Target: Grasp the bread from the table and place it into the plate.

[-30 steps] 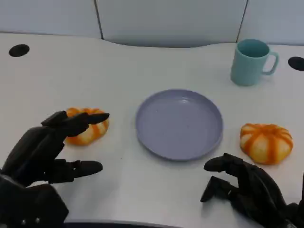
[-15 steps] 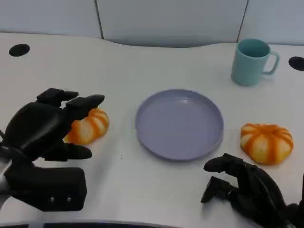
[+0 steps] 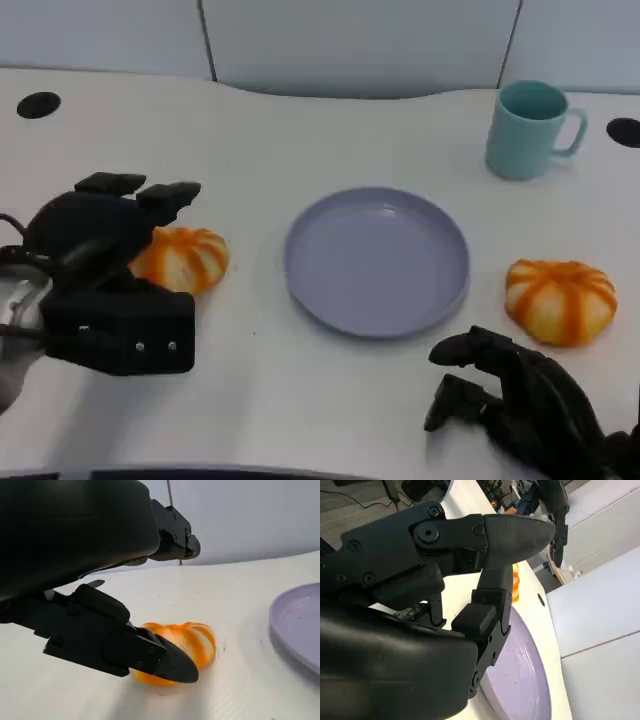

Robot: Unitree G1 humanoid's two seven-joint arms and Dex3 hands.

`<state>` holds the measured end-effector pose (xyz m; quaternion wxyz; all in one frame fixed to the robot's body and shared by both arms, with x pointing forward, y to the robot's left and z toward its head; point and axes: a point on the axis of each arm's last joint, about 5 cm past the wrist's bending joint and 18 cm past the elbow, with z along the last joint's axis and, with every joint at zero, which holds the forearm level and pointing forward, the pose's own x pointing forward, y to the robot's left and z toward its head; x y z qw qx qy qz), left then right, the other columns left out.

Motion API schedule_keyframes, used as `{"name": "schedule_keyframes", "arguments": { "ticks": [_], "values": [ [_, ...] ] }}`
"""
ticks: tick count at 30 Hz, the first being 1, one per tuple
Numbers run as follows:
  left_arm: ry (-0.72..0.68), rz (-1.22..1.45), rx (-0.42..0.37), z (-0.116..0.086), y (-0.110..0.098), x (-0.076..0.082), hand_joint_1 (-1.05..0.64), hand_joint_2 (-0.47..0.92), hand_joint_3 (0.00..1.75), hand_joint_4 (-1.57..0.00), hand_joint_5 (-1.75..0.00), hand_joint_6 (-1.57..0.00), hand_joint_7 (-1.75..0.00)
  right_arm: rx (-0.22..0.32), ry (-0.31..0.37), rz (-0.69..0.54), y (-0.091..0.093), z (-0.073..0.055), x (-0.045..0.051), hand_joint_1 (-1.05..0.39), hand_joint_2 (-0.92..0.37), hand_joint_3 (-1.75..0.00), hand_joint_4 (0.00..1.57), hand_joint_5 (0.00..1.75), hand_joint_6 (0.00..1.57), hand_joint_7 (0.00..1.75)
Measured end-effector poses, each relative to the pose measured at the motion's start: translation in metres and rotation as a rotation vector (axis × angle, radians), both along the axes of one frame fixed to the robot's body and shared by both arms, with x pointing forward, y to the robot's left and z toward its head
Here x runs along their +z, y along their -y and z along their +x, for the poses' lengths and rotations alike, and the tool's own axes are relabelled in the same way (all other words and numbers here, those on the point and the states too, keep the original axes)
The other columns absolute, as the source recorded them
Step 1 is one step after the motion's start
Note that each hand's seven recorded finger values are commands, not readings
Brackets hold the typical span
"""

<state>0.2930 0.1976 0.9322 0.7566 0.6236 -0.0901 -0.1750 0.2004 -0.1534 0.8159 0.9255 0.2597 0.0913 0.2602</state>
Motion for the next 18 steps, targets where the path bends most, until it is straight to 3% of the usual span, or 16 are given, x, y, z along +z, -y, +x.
{"name": "schedule_keyframes", "arguments": {
  "ticks": [5, 18],
  "values": [
    [-0.064, -0.011, 0.036, 0.011, 0.005, -0.004, -0.75, 0.85, 0.0, 0.0, -0.04, -0.13, 0.0, -0.001, 0.003, 0.0, 0.001, -0.001, 0.0, -0.53, -0.92, -0.44, 0.68, 1.39, 0.77, 0.88],
    [-0.223, 0.048, 0.101, 0.032, 0.023, -0.012, -0.7, 0.83, 0.0, -0.02, -0.04, -0.13, -0.01, -0.005, -0.006, -0.001, 0.002, -0.004, 0.0014, -0.51, -0.92, -0.45, 0.68, 1.37, 0.76, 0.88]
  ]
}}
